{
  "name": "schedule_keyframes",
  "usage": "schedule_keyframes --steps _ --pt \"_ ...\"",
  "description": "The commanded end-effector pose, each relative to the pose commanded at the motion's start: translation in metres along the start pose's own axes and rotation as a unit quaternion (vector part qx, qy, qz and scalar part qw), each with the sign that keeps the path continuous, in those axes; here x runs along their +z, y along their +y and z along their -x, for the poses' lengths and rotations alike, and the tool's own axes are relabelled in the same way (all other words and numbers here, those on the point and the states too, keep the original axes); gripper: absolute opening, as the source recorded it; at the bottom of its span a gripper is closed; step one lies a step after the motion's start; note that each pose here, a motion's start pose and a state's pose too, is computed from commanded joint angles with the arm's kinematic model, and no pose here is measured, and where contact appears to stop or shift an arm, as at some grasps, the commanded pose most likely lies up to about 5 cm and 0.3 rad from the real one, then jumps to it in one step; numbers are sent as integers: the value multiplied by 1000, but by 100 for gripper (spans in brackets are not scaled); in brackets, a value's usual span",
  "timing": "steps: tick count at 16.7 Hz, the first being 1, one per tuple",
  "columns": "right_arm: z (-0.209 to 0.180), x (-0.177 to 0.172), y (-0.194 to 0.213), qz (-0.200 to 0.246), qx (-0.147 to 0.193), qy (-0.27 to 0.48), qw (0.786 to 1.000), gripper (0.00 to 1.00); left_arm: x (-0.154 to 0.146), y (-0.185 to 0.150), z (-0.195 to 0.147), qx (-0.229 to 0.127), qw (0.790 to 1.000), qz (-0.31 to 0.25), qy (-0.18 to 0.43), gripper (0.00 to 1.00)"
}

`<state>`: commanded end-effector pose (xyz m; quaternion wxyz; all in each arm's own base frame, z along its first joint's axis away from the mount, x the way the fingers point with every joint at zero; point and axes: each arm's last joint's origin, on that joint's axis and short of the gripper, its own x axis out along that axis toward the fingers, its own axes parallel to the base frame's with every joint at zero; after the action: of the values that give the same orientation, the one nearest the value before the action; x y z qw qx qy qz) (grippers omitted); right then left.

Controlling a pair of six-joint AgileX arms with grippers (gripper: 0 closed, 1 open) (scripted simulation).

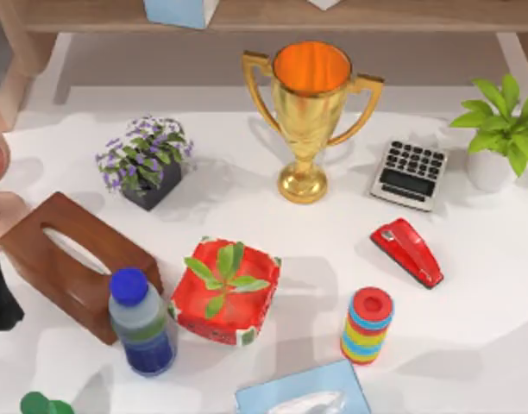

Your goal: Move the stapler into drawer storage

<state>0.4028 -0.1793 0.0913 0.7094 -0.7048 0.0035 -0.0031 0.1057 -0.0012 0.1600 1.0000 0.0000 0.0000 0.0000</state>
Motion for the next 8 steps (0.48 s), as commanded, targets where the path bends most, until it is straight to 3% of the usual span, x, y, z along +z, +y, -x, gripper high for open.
schedule_keyframes --steps 8 --pt "-7 0 2 3 0 0 1000 100 0 0 0 0 1000 0 0 100"
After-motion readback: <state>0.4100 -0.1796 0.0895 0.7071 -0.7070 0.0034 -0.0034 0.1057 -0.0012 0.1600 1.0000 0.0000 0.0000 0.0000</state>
